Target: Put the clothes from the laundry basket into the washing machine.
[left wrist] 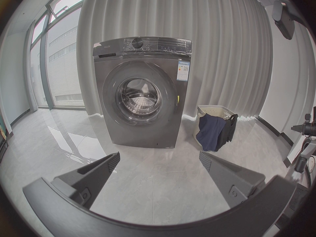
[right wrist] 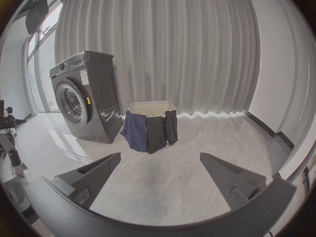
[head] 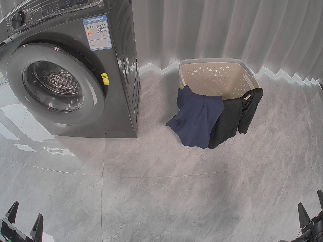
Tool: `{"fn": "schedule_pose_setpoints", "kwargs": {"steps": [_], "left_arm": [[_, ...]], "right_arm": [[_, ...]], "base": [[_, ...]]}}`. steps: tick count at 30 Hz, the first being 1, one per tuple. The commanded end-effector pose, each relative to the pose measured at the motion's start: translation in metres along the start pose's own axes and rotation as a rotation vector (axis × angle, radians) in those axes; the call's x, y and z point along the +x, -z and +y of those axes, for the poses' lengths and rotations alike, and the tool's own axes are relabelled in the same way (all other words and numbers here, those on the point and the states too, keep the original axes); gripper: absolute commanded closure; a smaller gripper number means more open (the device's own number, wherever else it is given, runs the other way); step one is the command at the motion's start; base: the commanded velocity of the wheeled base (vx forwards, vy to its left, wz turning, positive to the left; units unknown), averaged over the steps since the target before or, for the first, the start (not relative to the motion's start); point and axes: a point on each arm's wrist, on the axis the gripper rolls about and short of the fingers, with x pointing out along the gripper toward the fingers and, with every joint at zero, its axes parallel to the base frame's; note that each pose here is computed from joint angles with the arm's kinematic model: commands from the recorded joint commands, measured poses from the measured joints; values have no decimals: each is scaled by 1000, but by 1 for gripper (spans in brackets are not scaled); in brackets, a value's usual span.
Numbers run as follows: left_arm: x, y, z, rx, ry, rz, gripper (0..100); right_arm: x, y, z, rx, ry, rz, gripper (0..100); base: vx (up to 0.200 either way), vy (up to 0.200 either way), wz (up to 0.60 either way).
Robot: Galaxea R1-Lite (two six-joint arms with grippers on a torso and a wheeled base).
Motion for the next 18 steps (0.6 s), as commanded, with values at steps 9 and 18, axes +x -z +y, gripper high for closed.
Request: {"fn": "schedule_pose_setpoints", "kwargs": {"steps": [9,18], "left_arm": [[0,5,0,0,1,1,0],[0,5,0,-2,-1,1,0]], "right_arm": [[0,5,0,0,-2,1,0],[0,5,0,0,-2,1,0]], "base": [[0,-200,0],[0,-200,0]]}}
